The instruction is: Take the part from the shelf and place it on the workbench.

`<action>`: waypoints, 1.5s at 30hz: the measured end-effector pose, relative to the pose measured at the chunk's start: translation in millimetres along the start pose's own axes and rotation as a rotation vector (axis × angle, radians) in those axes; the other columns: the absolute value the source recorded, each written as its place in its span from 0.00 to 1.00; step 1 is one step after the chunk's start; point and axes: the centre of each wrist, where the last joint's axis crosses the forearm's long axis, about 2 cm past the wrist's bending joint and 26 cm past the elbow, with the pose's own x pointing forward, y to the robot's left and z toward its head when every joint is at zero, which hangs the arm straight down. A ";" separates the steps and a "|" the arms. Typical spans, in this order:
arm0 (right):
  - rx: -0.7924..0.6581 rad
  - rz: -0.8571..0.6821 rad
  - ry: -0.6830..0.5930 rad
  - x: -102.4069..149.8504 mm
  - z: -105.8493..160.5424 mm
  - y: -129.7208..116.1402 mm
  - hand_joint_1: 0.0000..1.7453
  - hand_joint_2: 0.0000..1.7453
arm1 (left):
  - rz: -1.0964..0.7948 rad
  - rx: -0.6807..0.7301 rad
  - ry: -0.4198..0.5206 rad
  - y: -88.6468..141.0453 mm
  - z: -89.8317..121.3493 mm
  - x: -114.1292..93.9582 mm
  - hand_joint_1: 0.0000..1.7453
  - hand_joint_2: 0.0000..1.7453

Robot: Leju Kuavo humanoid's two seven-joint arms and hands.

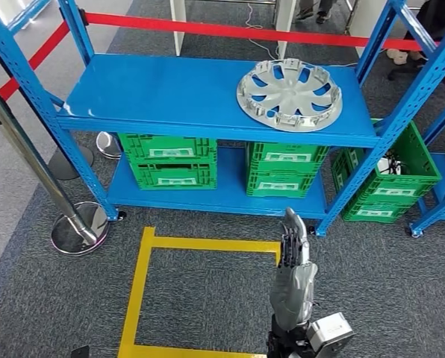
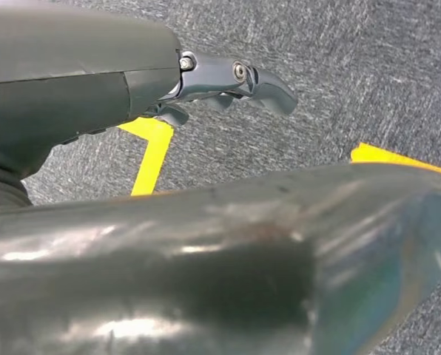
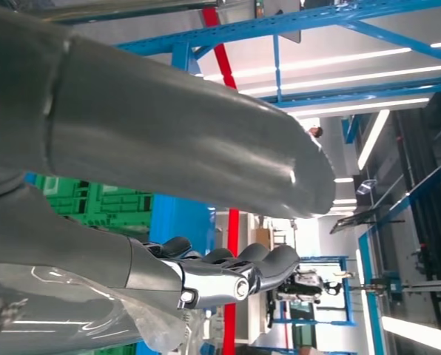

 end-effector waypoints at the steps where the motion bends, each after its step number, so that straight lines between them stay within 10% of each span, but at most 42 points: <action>1: -0.001 -0.001 0.004 0.1 1.1 -0.4 0.00 0.00 | 0.000 -0.001 0.000 -0.4 0.2 0.1 0.00 0.00; 45: -0.028 0.025 0.029 8.0 15.7 -10.8 0.00 0.00 | -0.070 -0.040 -0.025 -2.8 1.6 -0.7 0.00 0.00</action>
